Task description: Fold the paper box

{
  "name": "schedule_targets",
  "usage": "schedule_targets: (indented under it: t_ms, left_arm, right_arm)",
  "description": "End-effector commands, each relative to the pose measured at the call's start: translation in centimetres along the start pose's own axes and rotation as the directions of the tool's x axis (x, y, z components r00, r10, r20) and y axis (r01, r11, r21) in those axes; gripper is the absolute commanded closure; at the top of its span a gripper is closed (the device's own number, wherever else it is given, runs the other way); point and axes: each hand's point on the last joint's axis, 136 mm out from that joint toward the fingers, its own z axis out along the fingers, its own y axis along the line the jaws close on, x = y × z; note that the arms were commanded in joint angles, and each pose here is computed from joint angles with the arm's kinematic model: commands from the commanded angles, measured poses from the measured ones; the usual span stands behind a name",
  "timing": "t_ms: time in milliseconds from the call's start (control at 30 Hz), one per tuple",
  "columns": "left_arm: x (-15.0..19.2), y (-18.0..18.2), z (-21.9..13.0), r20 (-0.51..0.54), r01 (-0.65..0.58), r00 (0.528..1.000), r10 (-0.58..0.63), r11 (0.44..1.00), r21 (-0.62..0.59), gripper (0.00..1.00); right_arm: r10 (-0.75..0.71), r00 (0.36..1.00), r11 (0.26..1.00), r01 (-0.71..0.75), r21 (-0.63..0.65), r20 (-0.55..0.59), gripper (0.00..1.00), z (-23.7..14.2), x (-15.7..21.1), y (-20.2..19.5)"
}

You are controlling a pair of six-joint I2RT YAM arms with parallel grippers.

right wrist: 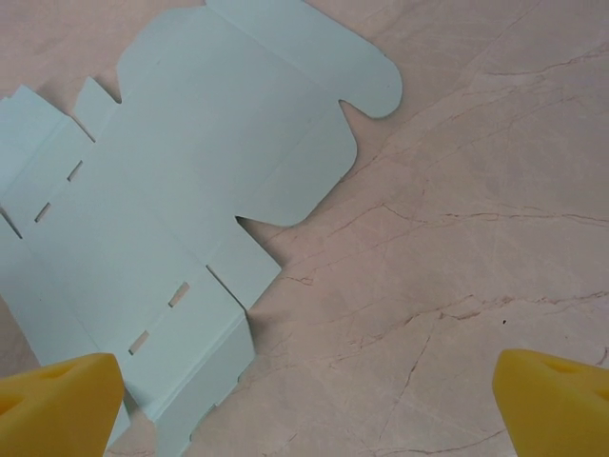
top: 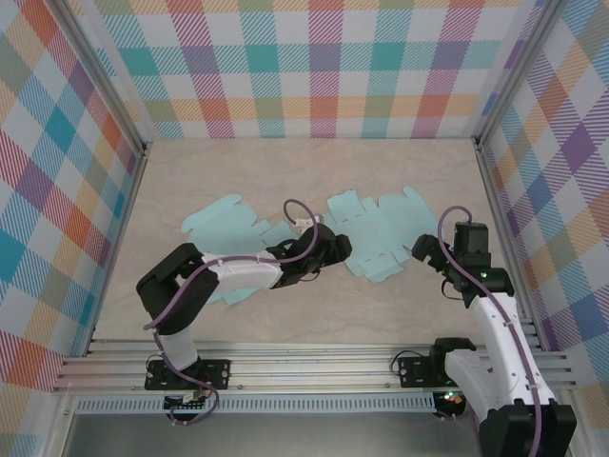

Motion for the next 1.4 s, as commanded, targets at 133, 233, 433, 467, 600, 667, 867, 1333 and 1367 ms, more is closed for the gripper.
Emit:
schedule_targets:
  t_ms: [133,233,433,467,600,667,867,1333,1367]
  left_arm:
    - [4.9,-1.9,1.9,-0.153,0.063,0.986,-0.063,0.998,-0.006,0.29]
    - [5.8,-1.8,2.3,-0.168,0.086,0.982,-0.088,0.996,-0.016,0.32]
    - [6.5,-1.5,2.8,-0.183,0.115,0.976,-0.12,0.993,-0.038,0.33]
    - [6.7,-1.4,3.0,-0.19,0.116,0.974,-0.121,0.993,-0.04,0.33]
    - [7.2,-1.9,3.7,-0.215,0.117,0.969,-0.121,0.993,-0.031,0.36]
    - [7.4,-2.2,4.0,-0.224,0.117,0.967,-0.12,0.993,-0.027,0.38]
    - [7.7,-2.6,5.2,-0.237,0.106,0.966,-0.108,0.994,-0.021,0.48]
    - [4.1,-0.9,4.8,-0.137,-0.067,0.989,0.049,0.99,-0.126,1.0]
    - [3.5,-1.1,4.4,-0.132,-0.112,0.987,0.095,0.985,-0.129,1.0]
  right_arm:
    - [-0.041,0.999,0.999,0.041,-0.031,0.015,0.0,-0.7,0.0,0.5]
    - [-0.041,0.999,0.998,0.042,-0.045,0.023,0.0,-0.9,-0.1,0.7]
    - [-0.039,0.998,0.997,0.043,-0.067,0.058,0.0,-1.6,-0.4,1.0]
    - [-0.039,0.997,0.997,0.043,-0.068,0.061,0.0,-1.7,-0.4,1.0]
    - [-0.037,0.997,0.997,0.043,-0.07,0.075,0.0,-2.0,-0.5,0.9]
    - [-0.036,0.996,0.996,0.043,-0.073,0.084,0.0,-2.2,-0.6,0.9]
    - [-0.037,0.996,0.996,0.043,-0.074,0.085,0.0,-2.2,-0.6,1.0]
    - [-0.044,0.996,0.989,0.055,-0.139,0.083,0.0,-2.6,-0.4,2.0]
    - [-0.045,0.995,0.986,0.058,-0.156,0.083,0.0,-2.6,-0.4,2.3]
